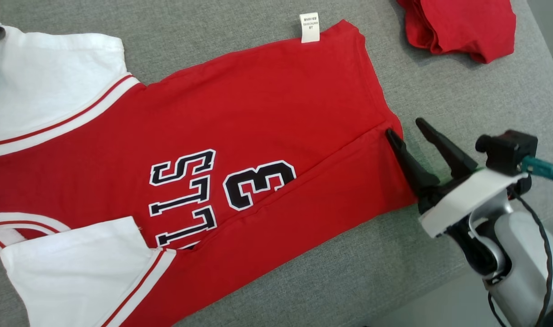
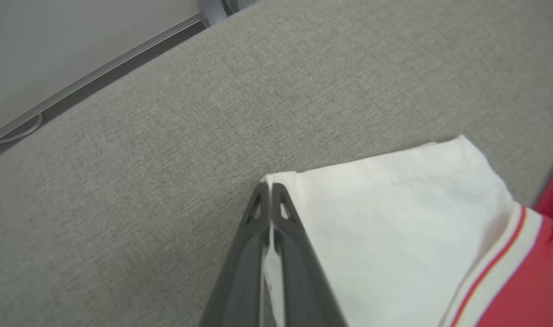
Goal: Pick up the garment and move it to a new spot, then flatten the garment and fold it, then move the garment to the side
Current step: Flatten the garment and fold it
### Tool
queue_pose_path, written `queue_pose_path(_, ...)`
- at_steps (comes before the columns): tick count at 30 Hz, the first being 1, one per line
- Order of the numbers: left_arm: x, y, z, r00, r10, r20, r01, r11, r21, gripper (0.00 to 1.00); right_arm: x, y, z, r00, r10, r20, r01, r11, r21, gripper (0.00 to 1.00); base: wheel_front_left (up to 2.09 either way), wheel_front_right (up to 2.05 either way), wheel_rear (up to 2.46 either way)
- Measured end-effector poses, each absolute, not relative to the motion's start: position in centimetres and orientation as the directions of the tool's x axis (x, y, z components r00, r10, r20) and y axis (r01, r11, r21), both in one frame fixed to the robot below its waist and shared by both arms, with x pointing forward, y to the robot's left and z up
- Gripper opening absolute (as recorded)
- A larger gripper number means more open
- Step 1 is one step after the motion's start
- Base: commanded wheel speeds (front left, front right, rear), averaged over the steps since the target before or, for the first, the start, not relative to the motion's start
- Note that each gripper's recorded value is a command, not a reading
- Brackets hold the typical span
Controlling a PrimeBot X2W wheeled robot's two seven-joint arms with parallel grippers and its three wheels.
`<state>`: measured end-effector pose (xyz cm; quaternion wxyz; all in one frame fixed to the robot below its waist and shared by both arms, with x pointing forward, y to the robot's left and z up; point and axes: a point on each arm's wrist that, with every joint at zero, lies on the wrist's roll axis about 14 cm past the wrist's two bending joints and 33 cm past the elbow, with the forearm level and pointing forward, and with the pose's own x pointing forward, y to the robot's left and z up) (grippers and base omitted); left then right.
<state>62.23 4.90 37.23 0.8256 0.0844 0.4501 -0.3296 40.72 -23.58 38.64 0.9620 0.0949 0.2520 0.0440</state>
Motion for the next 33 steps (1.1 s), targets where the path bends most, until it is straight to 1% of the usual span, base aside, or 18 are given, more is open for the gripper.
queue_pose_path(4, 61.9, 5.0, 38.5, 0.397, -0.483, -0.78, 0.639, 0.756, -0.143, 0.0, 43.0, -23.9, 39.7, 0.859, 0.143, -0.491, -0.063, 0.982, 0.176, 1.0, 0.0, 0.0, 0.0)
queue_pose_path(7, 61.6, 5.3, 39.6, 0.41, -0.49, -0.769, 0.654, 0.746, -0.127, 0.0, 44.4, -24.9, 39.2, 0.802, 0.124, -0.584, -0.058, 0.99, 0.13, 1.0, 0.0, 0.0, 0.0)
queue_pose_path(11, 61.0, 6.2, 40.6, 0.423, -0.485, -0.765, 0.671, 0.735, -0.095, 0.0, 48.3, -25.6, 40.5, 0.754, 0.092, -0.65, -0.04, 0.995, 0.095, 1.0, 0.0, 0.0, 0.0)
queue_pose_path(13, 60.7, 6.7, 41.0, 0.427, -0.485, -0.763, 0.675, 0.732, -0.088, 0.0, 50.0, -26.2, 41.0, 0.737, 0.056, -0.674, -0.023, 0.998, 0.058, 1.0, 0.0, 0.0, 0.0)
queue_pose_path(16, 60.2, 6.8, 41.2, 0.423, -0.496, -0.758, 0.687, 0.721, -0.089, 0.0, 52.7, -27.0, 42.1, 0.736, -0.019, -0.677, -0.016, 0.999, -0.045, 1.0, 0.0, 0.0, 0.0)
queue_pose_path(17, 60.1, 6.8, 41.3, 0.422, -0.5, -0.756, 0.692, 0.716, -0.088, 0.0, 53.2, -26.9, 41.9, 0.725, -0.034, -0.688, -0.022, 0.997, -0.072, 1.0, 0.0, 0.0, 0.0)
queue_pose_path(21, 59.8, 7.2, 41.3, 0.419, -0.504, -0.755, 0.702, 0.707, -0.082, 0.0, 53.9, -25.5, 39.8, 0.667, -0.062, -0.743, -0.069, 0.987, -0.144, 1.0, 0.0, 0.0, 0.0)
queue_pose_path(25, 59.4, 7.7, 40.9, 0.411, -0.502, -0.761, 0.707, 0.702, -0.081, 0.0, 54.0, -24.1, 38.1, 0.63, -0.054, -0.775, -0.097, 0.984, -0.148, 1.0, 0.0, 0.0, 0.0)
queue_pose_path(33, 59.1, 8.2, 41.2, 0.416, -0.497, -0.761, 0.715, 0.696, -0.064, 0.0, 53.4, -24.0, 37.2, 0.609, -0.069, -0.791, -0.096, 0.983, -0.159, 1.0, 0.0, 0.0, 0.0)
